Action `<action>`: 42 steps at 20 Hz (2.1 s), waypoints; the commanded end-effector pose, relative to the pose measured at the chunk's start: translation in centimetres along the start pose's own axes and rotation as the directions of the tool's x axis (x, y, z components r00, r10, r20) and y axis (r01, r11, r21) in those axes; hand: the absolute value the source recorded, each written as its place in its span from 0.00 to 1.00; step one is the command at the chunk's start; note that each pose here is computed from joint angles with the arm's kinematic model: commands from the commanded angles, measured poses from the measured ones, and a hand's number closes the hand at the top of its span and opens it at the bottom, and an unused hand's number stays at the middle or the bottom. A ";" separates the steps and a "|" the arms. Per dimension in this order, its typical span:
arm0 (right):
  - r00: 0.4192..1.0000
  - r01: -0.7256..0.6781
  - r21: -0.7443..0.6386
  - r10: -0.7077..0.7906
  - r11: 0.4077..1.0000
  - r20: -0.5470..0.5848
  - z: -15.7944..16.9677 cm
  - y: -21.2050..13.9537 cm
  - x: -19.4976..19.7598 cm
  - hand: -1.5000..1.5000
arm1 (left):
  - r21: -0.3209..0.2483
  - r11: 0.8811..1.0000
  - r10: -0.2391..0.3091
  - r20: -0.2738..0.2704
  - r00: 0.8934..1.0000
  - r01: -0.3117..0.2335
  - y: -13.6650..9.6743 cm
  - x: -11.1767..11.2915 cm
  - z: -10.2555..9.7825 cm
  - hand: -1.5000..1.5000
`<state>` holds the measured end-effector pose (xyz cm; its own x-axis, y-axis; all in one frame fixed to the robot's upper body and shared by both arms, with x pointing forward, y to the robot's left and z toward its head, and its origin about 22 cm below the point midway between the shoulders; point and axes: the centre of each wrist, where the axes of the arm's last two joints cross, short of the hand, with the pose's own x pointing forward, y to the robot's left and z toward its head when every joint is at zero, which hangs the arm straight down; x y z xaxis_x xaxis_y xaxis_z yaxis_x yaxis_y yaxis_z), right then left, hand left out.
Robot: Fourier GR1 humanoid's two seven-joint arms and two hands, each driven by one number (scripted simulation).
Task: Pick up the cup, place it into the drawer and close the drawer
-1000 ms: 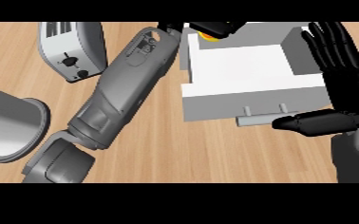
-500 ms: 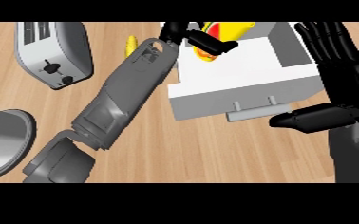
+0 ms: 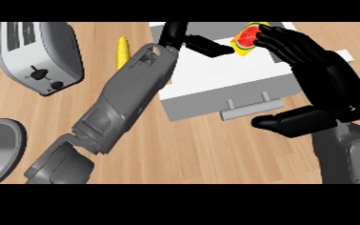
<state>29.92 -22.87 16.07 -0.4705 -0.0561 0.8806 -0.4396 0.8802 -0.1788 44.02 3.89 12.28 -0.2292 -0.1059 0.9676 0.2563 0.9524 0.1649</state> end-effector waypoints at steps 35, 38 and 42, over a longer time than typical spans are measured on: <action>0.636 -0.379 0.561 0.648 0.736 -0.419 2.6 1.4 -19.0 1.00 | 0.116 0.924 0.334 0.220 0.917 -0.365 6.3 -3.7 3.4 0.00; 0.668 -0.419 0.467 0.612 0.779 -0.422 1.1 -2.1 -18.1 1.00 | 0.129 0.918 0.343 0.218 0.914 -0.375 7.9 -4.3 4.4 0.00; 0.701 -0.476 0.332 0.579 0.815 -0.417 -2.1 -5.8 -15.8 1.00 | 0.105 0.916 0.361 0.200 0.911 -0.386 7.8 -5.3 5.4 0.00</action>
<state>39.23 -24.20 1.39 -0.2679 0.6942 0.6680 -0.4617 0.5161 -0.7215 42.73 12.54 7.95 -0.3148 0.2921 0.9031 0.2137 0.9489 -0.2324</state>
